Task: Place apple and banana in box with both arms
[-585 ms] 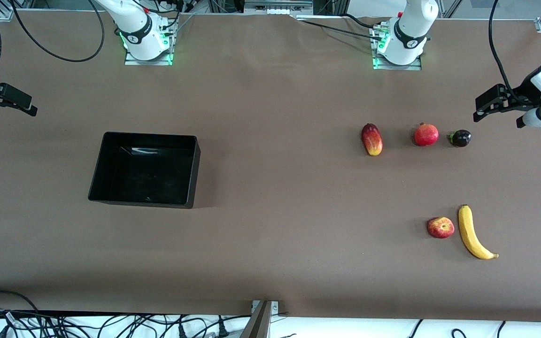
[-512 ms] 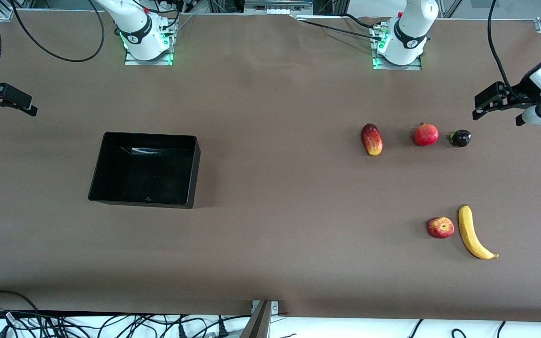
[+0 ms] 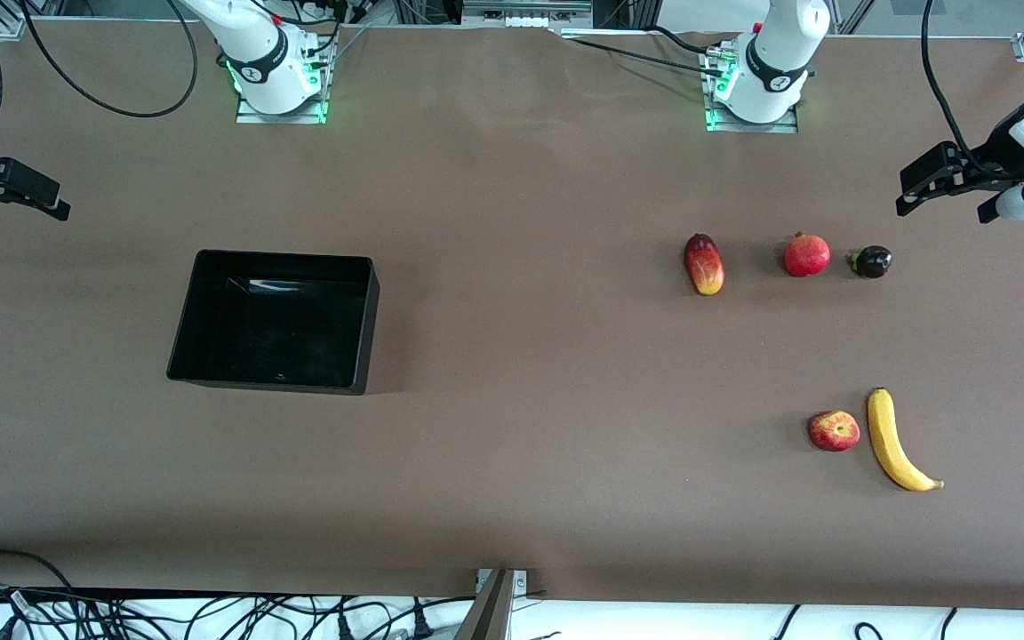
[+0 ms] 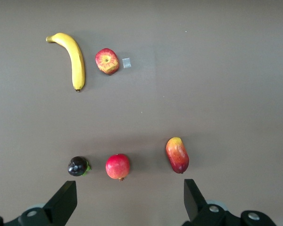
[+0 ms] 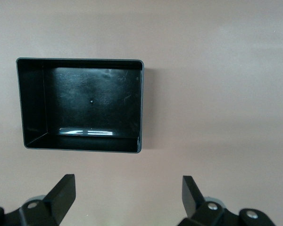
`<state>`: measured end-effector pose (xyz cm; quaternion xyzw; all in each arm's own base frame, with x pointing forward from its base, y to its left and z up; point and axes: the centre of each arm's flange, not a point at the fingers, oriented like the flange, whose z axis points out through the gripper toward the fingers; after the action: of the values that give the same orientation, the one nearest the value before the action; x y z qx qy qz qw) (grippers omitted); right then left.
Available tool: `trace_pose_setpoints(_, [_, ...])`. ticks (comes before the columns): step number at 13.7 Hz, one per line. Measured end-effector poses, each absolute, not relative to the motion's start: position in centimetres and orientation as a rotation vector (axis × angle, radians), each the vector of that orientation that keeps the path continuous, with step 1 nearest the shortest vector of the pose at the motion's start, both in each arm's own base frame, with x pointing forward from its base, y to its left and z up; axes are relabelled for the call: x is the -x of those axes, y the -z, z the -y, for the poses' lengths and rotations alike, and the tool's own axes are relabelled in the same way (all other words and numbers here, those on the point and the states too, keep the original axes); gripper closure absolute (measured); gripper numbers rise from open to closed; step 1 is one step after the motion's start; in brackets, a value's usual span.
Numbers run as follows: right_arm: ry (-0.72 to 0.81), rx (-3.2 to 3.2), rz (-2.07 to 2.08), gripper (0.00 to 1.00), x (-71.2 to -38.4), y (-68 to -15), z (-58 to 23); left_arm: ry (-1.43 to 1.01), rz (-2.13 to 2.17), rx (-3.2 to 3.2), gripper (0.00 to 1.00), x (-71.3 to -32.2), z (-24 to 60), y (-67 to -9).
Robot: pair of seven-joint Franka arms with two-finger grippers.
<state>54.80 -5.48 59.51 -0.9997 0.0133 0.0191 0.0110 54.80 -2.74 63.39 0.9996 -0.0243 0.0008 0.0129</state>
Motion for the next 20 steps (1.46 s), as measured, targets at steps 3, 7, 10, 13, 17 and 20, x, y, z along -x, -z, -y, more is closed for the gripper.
trace_pose_setpoints(3, [-0.065, 3.118, -0.043, 0.0, -54.8, -59.4, 5.5, 0.002, 0.056, -3.115, 0.0, -54.8, 2.7, -63.3])
trace_pose_setpoints(7, [-0.095, 3.116, -0.051, 0.0, -54.8, -58.6, 5.8, 0.01, 0.048, -3.116, 0.0, -54.8, 2.7, -63.1])
trace_pose_setpoints(10, [-0.156, 3.111, -0.071, 0.0, -54.8, -56.8, 6.4, 0.022, 0.047, -3.116, 0.0, -54.7, 2.7, -62.7])
trace_pose_setpoints(13, [-0.173, 3.113, -0.111, 0.0, -55.7, -51.8, 6.3, 0.041, 0.044, -3.116, 0.0, -54.7, 2.7, -62.1])
trace_pose_setpoints(17, [-0.097, 3.128, -0.141, 0.0, -56.6, -42.6, 4.9, 0.09, 0.039, -3.116, 0.0, -55.4, 2.5, -60.4])
trace_pose_setpoints(20, [-0.009, 3.139, -0.151, 0.0, -55.9, -35.3, 4.8, 0.103, 0.035, -3.115, 0.0, -56.7, 2.5, -58.6])
